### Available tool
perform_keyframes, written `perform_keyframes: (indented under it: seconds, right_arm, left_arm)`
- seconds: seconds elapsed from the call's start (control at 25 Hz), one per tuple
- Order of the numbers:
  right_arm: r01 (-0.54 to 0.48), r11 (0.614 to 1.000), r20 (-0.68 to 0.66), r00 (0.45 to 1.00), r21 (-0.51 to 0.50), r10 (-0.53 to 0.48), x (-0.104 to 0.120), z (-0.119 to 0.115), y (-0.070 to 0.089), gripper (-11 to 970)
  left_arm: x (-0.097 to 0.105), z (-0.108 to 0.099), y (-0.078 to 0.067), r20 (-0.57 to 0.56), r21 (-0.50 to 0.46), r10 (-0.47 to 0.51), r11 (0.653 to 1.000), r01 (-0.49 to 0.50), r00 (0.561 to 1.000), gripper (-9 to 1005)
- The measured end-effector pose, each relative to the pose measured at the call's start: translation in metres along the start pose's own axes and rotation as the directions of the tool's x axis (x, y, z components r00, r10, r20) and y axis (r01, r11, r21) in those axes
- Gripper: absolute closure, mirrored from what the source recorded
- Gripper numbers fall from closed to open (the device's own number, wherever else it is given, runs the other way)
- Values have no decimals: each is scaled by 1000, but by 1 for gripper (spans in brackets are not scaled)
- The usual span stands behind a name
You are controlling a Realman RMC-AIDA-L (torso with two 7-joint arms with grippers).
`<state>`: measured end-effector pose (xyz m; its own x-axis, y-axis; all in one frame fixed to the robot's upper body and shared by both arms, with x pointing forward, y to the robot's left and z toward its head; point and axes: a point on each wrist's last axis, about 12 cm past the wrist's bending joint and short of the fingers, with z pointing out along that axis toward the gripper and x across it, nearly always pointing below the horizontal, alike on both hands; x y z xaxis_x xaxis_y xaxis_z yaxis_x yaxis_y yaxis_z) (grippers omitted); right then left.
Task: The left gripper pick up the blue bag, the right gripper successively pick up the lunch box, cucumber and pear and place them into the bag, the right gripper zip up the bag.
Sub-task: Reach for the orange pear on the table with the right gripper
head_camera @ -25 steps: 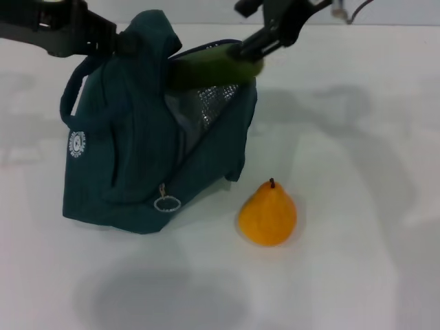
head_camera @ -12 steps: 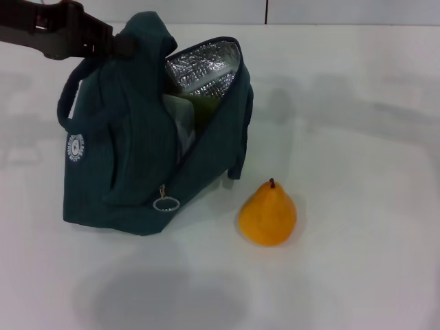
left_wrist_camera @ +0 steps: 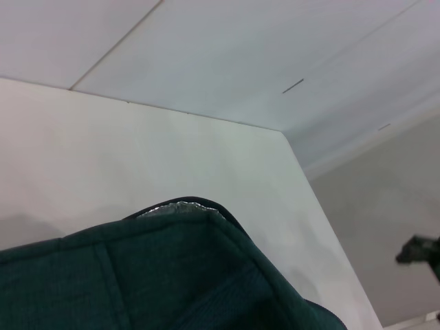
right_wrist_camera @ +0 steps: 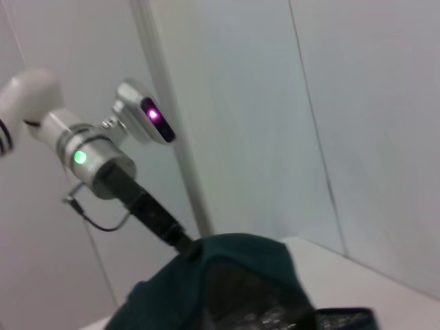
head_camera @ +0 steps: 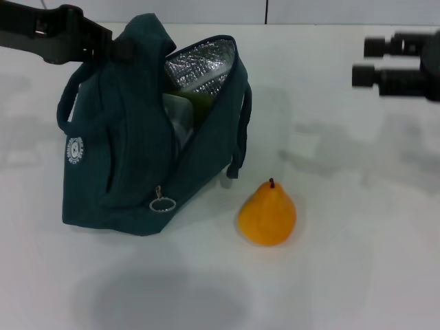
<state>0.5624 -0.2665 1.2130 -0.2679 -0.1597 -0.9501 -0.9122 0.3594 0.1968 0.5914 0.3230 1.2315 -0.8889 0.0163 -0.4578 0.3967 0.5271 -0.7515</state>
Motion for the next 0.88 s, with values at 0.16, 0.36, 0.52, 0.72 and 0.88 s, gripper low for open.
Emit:
perform_keyframes:
  seconds: [0.16,0.36,0.52,0.72,0.88]
  right_arm:
    - [-31,998,-7,1000,-59,31,30,1,2,291]
    - [31,990,-43,998,-140,-38,64,20,7,293]
    - [82,985,-65,994,-149,-93,93,39,9,294]
    - [136,983,-30,990,-122,-141,111,55,9,294]
    - [161,981,18,987,-112,-160,111,59,10,295]
  left_arm:
    - [1,0,0,-1,0,-2,1000,2,1000,952]
    - [1,0,1,-1,1,-2,1000,2,1000,952]
    - [2,0,1,-2,2,-2,1000,2,1000,952]
    - [2,0,1,-2,2,-1,1000,1,1000,952]
    - [2,1,1,-2,3,0,1000,0,1000,952]
